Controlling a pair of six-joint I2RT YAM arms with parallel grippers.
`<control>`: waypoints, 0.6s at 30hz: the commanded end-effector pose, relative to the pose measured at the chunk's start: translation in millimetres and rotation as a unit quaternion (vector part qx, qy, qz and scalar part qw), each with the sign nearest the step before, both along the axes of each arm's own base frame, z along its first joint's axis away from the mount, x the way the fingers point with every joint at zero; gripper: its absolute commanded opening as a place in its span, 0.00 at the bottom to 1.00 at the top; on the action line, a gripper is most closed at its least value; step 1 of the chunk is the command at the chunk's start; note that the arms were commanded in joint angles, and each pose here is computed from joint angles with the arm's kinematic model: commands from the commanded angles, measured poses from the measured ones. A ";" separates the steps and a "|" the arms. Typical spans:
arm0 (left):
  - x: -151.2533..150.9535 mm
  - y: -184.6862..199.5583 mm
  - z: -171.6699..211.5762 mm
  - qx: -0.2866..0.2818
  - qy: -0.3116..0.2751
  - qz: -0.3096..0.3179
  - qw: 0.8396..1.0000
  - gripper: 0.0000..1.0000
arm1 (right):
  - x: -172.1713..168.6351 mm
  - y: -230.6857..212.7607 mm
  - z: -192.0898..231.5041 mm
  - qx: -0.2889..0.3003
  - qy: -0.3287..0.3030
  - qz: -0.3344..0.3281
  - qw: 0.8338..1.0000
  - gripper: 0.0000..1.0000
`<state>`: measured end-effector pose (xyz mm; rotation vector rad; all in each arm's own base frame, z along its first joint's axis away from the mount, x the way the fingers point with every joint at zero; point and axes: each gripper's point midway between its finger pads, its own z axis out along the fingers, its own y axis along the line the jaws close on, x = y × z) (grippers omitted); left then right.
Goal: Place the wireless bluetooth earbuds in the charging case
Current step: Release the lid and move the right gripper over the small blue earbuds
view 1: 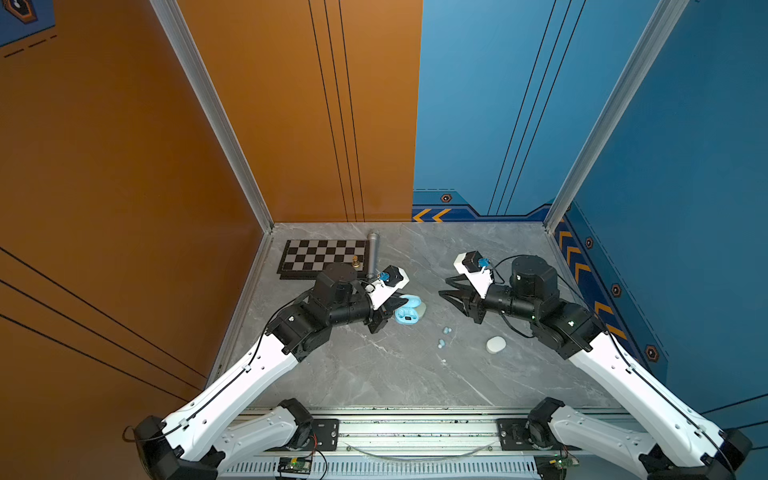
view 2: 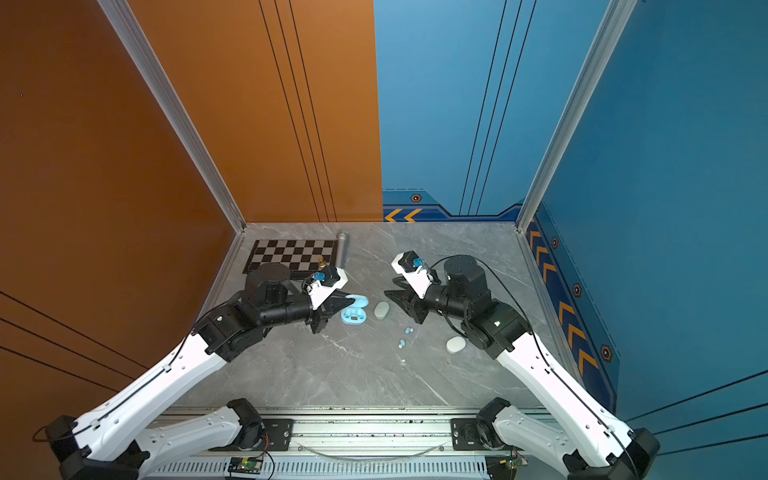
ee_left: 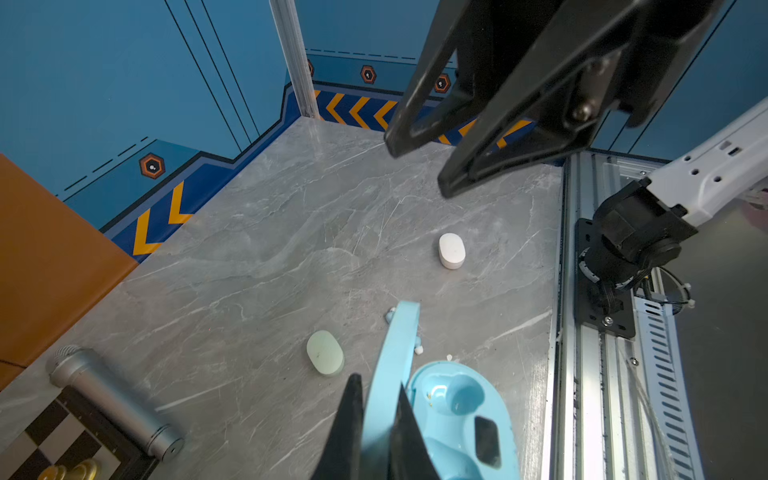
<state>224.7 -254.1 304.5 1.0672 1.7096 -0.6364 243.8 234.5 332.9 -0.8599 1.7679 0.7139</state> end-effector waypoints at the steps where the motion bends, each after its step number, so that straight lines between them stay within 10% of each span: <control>1: 7.8 10.7 3.3 -0.034 -0.003 0.043 0.999 0.00 | 18.8 -26.0 -23.6 0.040 0.114 -0.119 0.985 0.37; 11: 11.4 22.0 -1.7 -0.085 0.042 0.050 0.994 0.01 | 16.7 -83.3 -148.5 -0.223 0.295 -0.237 0.898 0.32; 18: 11.8 27.8 0.3 -0.104 0.025 0.056 0.993 0.00 | 5.5 -42.0 -211.2 -0.194 0.439 -0.250 0.841 0.30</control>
